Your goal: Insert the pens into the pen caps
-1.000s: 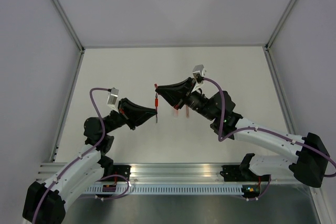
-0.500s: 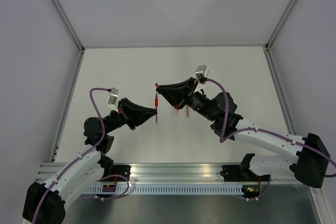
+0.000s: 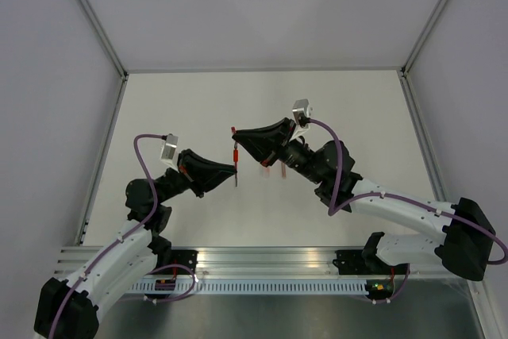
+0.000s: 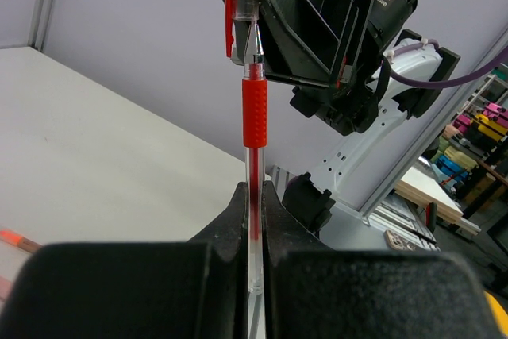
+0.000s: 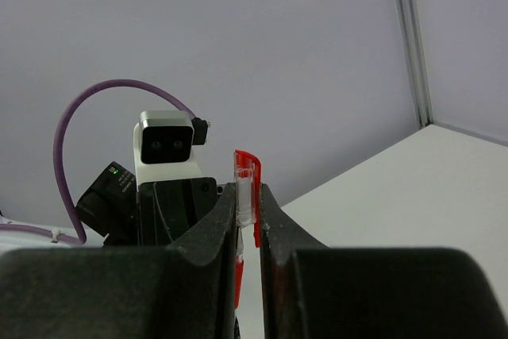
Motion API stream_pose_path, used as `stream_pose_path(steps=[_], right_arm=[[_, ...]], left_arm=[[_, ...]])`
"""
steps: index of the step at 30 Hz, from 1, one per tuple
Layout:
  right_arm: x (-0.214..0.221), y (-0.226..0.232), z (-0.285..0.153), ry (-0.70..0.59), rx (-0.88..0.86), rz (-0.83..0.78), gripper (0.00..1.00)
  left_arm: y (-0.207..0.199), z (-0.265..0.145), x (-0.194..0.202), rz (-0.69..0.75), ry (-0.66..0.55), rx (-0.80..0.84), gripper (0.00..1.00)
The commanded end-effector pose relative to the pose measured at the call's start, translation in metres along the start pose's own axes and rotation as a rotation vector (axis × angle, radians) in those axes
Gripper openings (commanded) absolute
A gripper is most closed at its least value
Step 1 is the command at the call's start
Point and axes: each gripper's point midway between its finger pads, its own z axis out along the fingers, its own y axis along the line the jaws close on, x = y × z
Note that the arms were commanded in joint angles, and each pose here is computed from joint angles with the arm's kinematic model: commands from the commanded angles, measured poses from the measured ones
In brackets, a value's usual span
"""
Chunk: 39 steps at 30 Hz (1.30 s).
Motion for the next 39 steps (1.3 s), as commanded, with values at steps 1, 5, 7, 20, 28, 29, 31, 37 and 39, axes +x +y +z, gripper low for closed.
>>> stream_pose_path(steps=[1, 5, 7, 20, 28, 29, 31, 37, 39], right_arm=[[-0.025, 0.017, 0.008, -0.077, -0.054, 0.011, 0.00], [-0.022, 0.019, 0.006, -0.074, -0.058, 0.015, 0.00], [-0.019, 0.019, 0.004, -0.074, -0.062, 0.019, 0.00], [-0.016, 0.024, -0.002, -0.077, -0.081, 0.032, 0.00], [-0.004, 0.021, -0.005, -0.067, -0.078, 0.046, 0.00], [-0.003, 0.022, -0.004, -0.068, -0.082, 0.050, 0.00], [0.001, 0.023, -0.003, -0.065, -0.089, 0.059, 0.00], [0.009, 0.027, -0.004, -0.073, -0.110, 0.087, 0.00], [0.013, 0.028, -0.005, -0.071, -0.116, 0.101, 0.00]], left_arm=[[-0.005, 0.000, -0.004, 0.032, -0.020, 0.019, 0.02], [-0.006, 0.000, -0.005, 0.031, -0.021, 0.018, 0.02], [-0.005, 0.000, -0.005, 0.031, -0.024, 0.015, 0.02], [-0.005, -0.002, -0.006, 0.040, -0.042, 0.007, 0.02], [-0.010, -0.005, -0.010, 0.059, -0.063, 0.012, 0.02], [-0.010, -0.005, -0.010, 0.059, -0.063, 0.012, 0.02], [-0.010, -0.005, -0.010, 0.060, -0.064, 0.013, 0.02], [-0.009, -0.005, -0.011, 0.060, -0.070, 0.008, 0.02], [-0.008, -0.005, -0.010, 0.057, -0.069, 0.001, 0.02]])
